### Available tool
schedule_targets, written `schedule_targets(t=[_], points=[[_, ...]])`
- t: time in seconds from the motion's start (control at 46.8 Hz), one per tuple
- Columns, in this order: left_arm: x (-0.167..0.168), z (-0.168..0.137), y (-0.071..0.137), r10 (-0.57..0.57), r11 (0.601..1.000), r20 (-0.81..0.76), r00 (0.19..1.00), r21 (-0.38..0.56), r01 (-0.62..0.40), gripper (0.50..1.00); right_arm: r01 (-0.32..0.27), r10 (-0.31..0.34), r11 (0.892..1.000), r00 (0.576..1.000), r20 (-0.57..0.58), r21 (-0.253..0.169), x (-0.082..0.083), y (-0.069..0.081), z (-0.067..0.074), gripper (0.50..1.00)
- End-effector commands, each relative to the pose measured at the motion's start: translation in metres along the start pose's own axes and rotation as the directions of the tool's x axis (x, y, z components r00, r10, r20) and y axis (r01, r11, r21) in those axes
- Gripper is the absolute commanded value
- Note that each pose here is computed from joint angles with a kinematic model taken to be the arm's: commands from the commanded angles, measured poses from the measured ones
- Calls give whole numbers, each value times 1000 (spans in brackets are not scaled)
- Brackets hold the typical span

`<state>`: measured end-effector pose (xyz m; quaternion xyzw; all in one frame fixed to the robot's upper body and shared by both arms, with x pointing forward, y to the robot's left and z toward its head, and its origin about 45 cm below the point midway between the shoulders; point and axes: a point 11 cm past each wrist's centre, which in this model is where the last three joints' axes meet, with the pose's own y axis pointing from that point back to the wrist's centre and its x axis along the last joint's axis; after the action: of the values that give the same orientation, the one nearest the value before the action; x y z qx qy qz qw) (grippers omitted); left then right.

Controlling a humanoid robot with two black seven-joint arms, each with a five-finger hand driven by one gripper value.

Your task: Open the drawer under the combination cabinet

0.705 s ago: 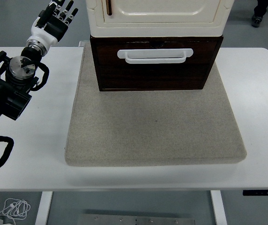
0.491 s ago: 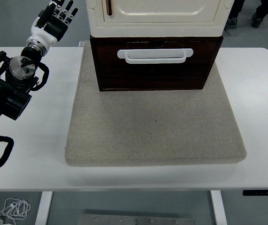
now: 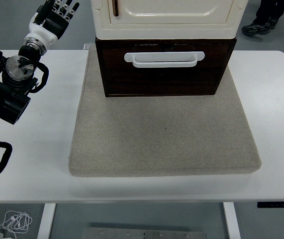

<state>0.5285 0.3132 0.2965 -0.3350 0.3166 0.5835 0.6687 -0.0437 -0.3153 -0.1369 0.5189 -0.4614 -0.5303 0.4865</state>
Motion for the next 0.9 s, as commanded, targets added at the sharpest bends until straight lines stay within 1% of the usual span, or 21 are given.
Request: schedule_targets(t=[0.0, 0.043, 0.128, 0.321, 0.491, 0.641, 0.726, 0.812, 0.876], points=[[6, 8, 2, 16, 1000, 10, 1000, -13, -16, 1000, 0, 0, 1000, 1000, 0, 0, 0, 0, 0, 926], [8, 13, 3, 20, 1000, 15, 1000, -20, -20, 1000, 0, 0, 1000, 1000, 0, 0, 0, 0, 0, 926], [9, 12, 3, 21, 1000, 35, 999, -12, -20, 1000, 0, 0, 1000, 1000, 0, 0, 0, 0, 0, 926], [11, 20, 3, 40, 999, 54, 998, -23, -39, 1000, 0, 0, 1000, 1000, 0, 0, 0, 0, 0, 926], [6, 34, 1, 47, 997, 72, 996, -65, -42, 1000, 0, 0, 1000, 1000, 0, 0, 0, 0, 0, 926], [-9, 64, -4, 31, 993, 95, 995, -118, -19, 1000, 0, 0, 1000, 1000, 0, 0, 0, 0, 0, 926], [-23, 87, -6, 10, 990, 132, 991, -144, 9, 1000, 0, 0, 1000, 1000, 0, 0, 0, 0, 0, 926], [-46, 112, -10, -23, 984, 186, 982, -170, 55, 1000, 0, 0, 1000, 1000, 0, 0, 0, 0, 0, 926], [-71, 134, -14, -52, 976, 237, 970, -195, 100, 1000, 0, 0, 1000, 1000, 0, 0, 0, 0, 0, 926]])
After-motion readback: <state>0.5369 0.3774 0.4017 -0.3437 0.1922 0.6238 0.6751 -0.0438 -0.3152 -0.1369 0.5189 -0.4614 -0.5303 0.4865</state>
